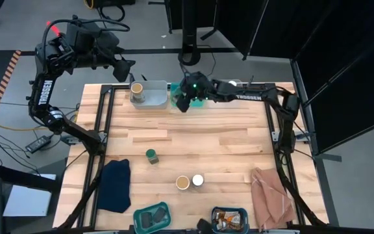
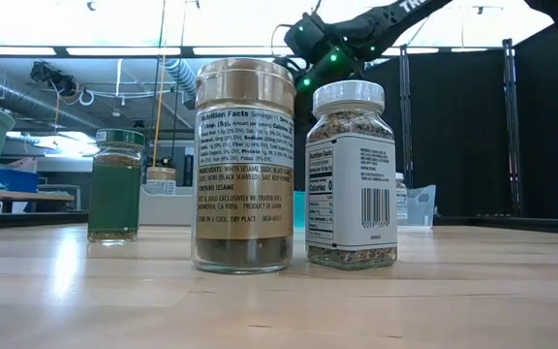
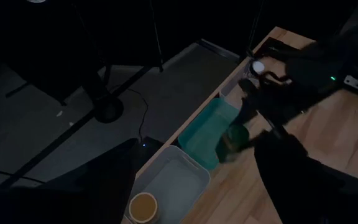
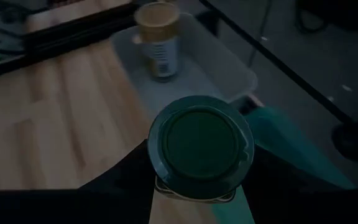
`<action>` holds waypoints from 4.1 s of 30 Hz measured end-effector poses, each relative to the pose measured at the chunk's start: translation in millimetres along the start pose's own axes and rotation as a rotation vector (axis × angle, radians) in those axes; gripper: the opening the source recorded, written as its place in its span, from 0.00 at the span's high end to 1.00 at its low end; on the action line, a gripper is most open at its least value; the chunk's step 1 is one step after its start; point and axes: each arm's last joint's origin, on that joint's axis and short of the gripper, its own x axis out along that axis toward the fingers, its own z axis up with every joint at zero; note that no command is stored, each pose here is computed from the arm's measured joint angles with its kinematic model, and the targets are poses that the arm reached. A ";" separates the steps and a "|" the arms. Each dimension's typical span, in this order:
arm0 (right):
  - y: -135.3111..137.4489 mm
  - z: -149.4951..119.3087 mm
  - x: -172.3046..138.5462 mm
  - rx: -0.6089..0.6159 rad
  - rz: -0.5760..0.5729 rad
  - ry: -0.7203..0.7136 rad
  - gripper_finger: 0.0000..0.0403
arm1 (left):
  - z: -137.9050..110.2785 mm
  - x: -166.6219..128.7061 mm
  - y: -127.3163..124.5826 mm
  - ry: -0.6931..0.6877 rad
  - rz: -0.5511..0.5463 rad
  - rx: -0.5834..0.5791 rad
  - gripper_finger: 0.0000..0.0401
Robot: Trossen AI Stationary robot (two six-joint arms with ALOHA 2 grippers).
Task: Sort spices by type
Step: Put the right green seasoning bottle into the green bin, then put the gold seasoning bottle into the gray bin
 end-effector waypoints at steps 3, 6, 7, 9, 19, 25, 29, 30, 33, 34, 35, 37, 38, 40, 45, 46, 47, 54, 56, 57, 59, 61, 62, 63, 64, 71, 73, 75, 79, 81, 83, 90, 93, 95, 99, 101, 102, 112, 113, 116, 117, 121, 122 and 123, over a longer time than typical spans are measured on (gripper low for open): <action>-13.3 0.1 0.5 0.034 -0.082 0.005 0.50 | 0.0 0.0 0.0 0.000 0.000 0.000 0.19; -24.3 0.6 0.7 0.067 -0.146 0.002 0.50 | 0.0 0.0 0.0 0.000 0.000 0.000 0.19; -27.1 0.7 0.7 0.083 -0.158 0.002 0.50 | 0.0 0.0 0.0 0.000 0.000 0.000 0.19; -31.4 -0.9 0.5 0.125 -0.201 0.013 0.50 | 0.0 0.0 0.0 0.000 0.000 0.000 0.19; -51.3 -11.5 -0.7 0.363 -0.395 0.044 0.50 | 0.0 0.0 0.0 0.000 0.000 0.000 0.19; -58.0 -23.7 1.9 0.468 -0.432 0.061 0.50 | 0.0 0.0 0.0 0.000 0.000 0.000 0.19; -58.4 -31.8 3.5 0.490 -0.445 0.079 0.50 | 0.0 0.0 0.0 0.000 0.000 0.000 0.19; -58.5 -33.3 3.9 0.500 -0.448 0.081 0.50 | 0.0 0.0 0.0 0.000 0.000 0.000 0.19; -59.1 -36.9 4.4 0.504 -0.466 0.085 0.50 | 0.0 0.0 0.0 0.000 0.000 0.000 0.19; -59.4 -37.7 4.4 0.502 -0.477 0.085 0.50 | 0.0 0.0 0.0 0.000 0.000 0.000 0.19; -59.5 -38.1 4.4 0.501 -0.480 0.086 0.50 | 0.0 0.0 0.0 0.000 0.000 0.000 0.19; -59.5 -38.3 4.5 0.501 -0.481 0.086 0.50 | 0.0 0.0 0.0 0.000 0.000 0.000 0.19; -59.5 -38.2 4.4 0.501 -0.481 0.086 0.50 | 0.0 0.0 0.0 0.000 0.000 0.000 0.19; -59.5 -38.5 4.4 0.500 -0.481 0.089 0.50 | 0.0 0.0 0.0 0.000 0.000 0.000 0.19; -59.6 -39.7 4.0 0.497 -0.485 0.101 0.50 | 0.0 0.0 0.0 0.000 0.000 0.000 0.19; -59.6 -40.3 4.0 0.496 -0.487 0.107 0.50 | 0.0 0.0 0.0 0.000 0.000 0.000 0.19; -59.6 -40.8 3.9 0.495 -0.488 0.112 0.50 | 0.0 0.0 0.0 0.000 0.000 0.000 0.19; -59.5 -40.6 4.1 0.488 -0.481 0.113 0.47 | 0.1 0.0 0.0 -0.001 0.000 0.000 0.19; -59.3 -40.5 4.1 0.489 -0.476 0.115 0.47 | 0.1 0.0 0.0 -0.001 0.000 0.000 0.19; -59.3 -40.5 4.1 0.487 -0.476 0.115 0.47 | 0.1 0.0 0.0 -0.001 0.000 0.000 0.19; -59.3 -40.5 4.2 0.480 -0.475 0.116 0.46 | 0.1 0.0 0.0 -0.001 0.000 0.000 0.19; -59.3 -40.4 4.2 0.466 -0.473 0.119 0.45 | 0.1 0.0 0.0 -0.001 0.000 0.000 0.19; -59.3 -40.4 4.2 0.463 -0.473 0.120 0.45 | 0.1 -0.1 0.0 -0.001 0.000 0.000 0.19; -59.3 -40.4 4.2 0.461 -0.473 0.120 0.44 | 0.1 0.0 0.0 -0.001 0.000 0.000 0.19; -59.3 -40.4 4.2 0.461 -0.472 0.120 0.44 | 0.1 0.0 0.0 -0.001 0.000 0.000 0.19; -58.5 -40.5 4.5 0.466 -0.445 0.129 0.43 | 0.1 0.0 0.0 -0.001 0.000 0.000 0.19; -58.2 -40.6 4.6 0.468 -0.434 0.133 0.43 | 0.1 0.0 0.0 -0.001 0.000 0.000 0.19; -57.9 -40.7 4.8 0.473 -0.423 0.137 0.44 | 0.1 0.0 0.0 -0.001 0.000 0.000 0.19; -57.9 -43.5 10.8 0.476 -0.411 0.138 0.45 | 0.1 0.0 0.0 -0.001 0.000 0.001 0.19; -56.4 -50.0 18.3 0.481 -0.402 0.163 0.44 | 0.1 0.0 0.0 -0.001 0.000 0.004 0.19; -54.6 -53.2 24.3 0.495 -0.385 0.165 0.43 | 0.1 0.0 0.0 -0.001 0.000 0.005 0.19; -53.9 -55.3 31.2 0.493 -0.374 0.153 0.43 | 0.0 -0.2 0.0 0.000 -0.001 0.005 0.19; -53.7 -54.9 31.8 0.468 -0.366 0.152 0.43 | -0.1 -0.2 0.0 0.001 0.000 0.004 0.19; -53.2 -54.8 31.9 0.448 -0.350 0.159 0.43 | -0.3 -0.2 0.0 0.002 0.000 0.004 0.19; -52.9 -55.1 31.0 0.418 -0.334 0.178 0.41 | -0.5 -0.2 0.0 0.004 0.000 0.005 0.19; -52.7 -55.9 30.6 0.394 -0.331 0.191 0.41 | -0.5 -0.2 0.0 0.004 0.000 0.004 0.19; -52.5 -56.2 30.1 0.380 -0.325 0.197 0.41 | -0.5 -0.2 0.0 0.004 0.000 0.004 0.19; -52.3 -50.4 23.3 0.272 -0.316 0.194 0.35 | -0.5 -0.2 0.0 0.004 0.000 0.004 0.19; -52.3 -50.0 22.6 0.267 -0.316 0.195 0.33 | -0.5 -0.2 0.0 0.004 0.000 0.004 0.19; -52.1 -46.2 19.2 0.246 -0.307 0.182 0.28 | -0.5 -0.2 0.0 0.004 0.000 0.004 0.19; -51.7 -43.5 17.0 0.235 -0.301 0.170 0.26 | -0.5 -0.2 0.0 0.004 0.000 0.004 0.19; -51.3 -26.8 2.6 0.235 -0.279 0.118 0.22 | -0.4 -0.2 0.0 0.004 0.000 0.004 0.19; -51.1 -22.7 -2.0 0.232 -0.275 0.110 0.21 | -0.4 -0.2 0.0 0.004 0.000 0.004 0.19; -50.5 -18.0 -8.4 0.224 -0.262 0.096 0.21 | -0.4 -0.2 0.0 0.004 0.000 0.004 0.19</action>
